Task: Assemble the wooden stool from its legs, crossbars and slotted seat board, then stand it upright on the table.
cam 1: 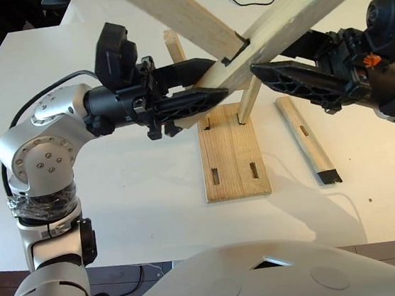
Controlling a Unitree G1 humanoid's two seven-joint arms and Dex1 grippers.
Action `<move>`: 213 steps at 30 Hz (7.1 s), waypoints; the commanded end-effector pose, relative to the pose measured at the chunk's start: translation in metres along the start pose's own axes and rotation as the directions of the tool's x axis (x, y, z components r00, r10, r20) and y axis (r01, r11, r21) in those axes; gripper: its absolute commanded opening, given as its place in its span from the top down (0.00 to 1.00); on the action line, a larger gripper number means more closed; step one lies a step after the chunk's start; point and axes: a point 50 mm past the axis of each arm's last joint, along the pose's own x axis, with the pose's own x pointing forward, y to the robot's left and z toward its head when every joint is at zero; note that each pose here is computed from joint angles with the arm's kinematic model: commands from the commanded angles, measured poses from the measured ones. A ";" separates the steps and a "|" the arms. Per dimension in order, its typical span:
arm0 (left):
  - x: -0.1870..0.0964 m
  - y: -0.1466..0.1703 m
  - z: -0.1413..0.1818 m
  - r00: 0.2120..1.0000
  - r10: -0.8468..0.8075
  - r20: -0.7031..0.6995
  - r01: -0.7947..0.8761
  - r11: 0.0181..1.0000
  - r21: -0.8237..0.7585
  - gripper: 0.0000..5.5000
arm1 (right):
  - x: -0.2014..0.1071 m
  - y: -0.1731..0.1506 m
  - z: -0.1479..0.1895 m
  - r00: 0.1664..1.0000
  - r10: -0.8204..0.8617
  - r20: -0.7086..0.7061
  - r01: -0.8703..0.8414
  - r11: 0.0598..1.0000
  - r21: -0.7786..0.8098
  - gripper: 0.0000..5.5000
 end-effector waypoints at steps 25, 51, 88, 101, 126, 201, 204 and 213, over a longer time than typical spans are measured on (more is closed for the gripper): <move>0.003 0.002 -0.010 0.997 -0.004 -0.076 0.006 1.000 0.021 0.63 | 0.001 0.005 -0.019 0.992 0.046 -0.118 -0.049 0.999 -0.019 0.62; -0.055 0.018 -0.083 0.860 0.306 -0.408 -0.264 0.952 0.156 0.41 | -0.059 0.005 -0.030 0.865 -0.064 -0.498 0.025 0.996 -0.085 0.63; -0.064 0.030 -0.094 0.828 0.358 -0.431 -0.304 0.933 0.191 0.41 | -0.090 -0.019 -0.095 0.719 -0.028 -0.695 -0.024 0.998 -0.065 0.63; -0.058 0.027 -0.098 0.839 0.331 -0.432 -0.281 0.943 0.179 0.41 | -0.095 -0.025 -0.152 0.647 0.063 -0.760 -0.016 0.997 0.069 0.63; -0.107 0.016 -0.114 0.719 0.529 -0.450 -0.485 0.846 0.220 0.41 | -0.125 -0.016 -0.107 0.521 -0.363 -0.773 0.091 0.924 -0.372 0.45; 0.062 0.013 0.038 0.969 -0.152 0.195 0.156 0.988 -0.007 0.27 | -0.051 -0.014 0.022 0.982 0.016 -0.188 -0.018 1.000 -0.013 0.63; 0.061 0.007 0.035 0.966 -0.187 0.178 0.188 0.982 0.009 0.31 | -0.052 -0.014 0.019 0.975 0.018 -0.223 -0.022 1.000 -0.015 0.63; 0.060 0.003 0.026 0.970 -0.205 0.129 0.203 0.979 0.034 0.55 | -0.055 -0.012 0.010 0.958 0.009 -0.286 -0.020 0.999 -0.036 0.63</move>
